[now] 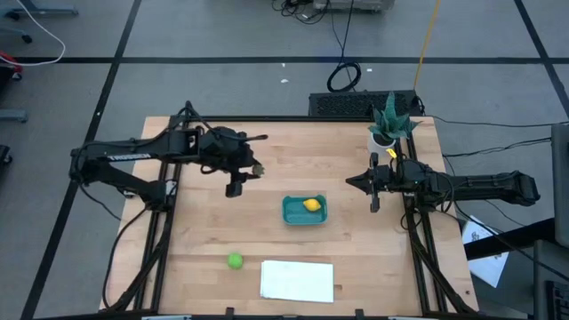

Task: Pick and placing Produce into tupperware
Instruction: Put the red strawberry into the blue bin

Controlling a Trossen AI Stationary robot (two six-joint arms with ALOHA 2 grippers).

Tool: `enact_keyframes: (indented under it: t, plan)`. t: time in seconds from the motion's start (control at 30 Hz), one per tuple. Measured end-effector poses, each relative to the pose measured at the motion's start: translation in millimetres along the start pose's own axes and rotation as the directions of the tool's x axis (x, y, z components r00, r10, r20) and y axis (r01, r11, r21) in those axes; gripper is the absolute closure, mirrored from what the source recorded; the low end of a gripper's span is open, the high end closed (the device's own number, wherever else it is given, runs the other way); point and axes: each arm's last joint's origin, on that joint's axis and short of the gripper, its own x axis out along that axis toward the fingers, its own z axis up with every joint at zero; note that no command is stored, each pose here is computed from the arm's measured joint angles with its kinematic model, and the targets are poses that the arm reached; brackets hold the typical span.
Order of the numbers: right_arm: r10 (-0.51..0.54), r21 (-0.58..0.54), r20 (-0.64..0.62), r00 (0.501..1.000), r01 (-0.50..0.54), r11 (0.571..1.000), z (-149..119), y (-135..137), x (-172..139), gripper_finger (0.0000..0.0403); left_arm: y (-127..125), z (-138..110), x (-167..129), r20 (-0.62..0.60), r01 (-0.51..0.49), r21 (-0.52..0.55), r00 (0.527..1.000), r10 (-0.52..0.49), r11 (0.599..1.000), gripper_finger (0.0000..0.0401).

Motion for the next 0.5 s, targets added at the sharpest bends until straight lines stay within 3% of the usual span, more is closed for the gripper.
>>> enact_keyframes:
  t: [0.27,0.5]
  plan:
    - [0.000,0.000,-0.001,1.000,0.000,1.000,-0.2,0.0,0.2,0.0403,4.0,-1.0,7.3,-0.013,-0.002,-0.007,1.000,0.002,1.000,0.0231]
    - [0.000,-0.003,-0.002,1.000,0.000,1.000,-0.3,0.0,0.3,0.0403,11.5,7.8,13.8,0.082,0.030,-0.011,0.996,-0.029,0.999,0.0231]
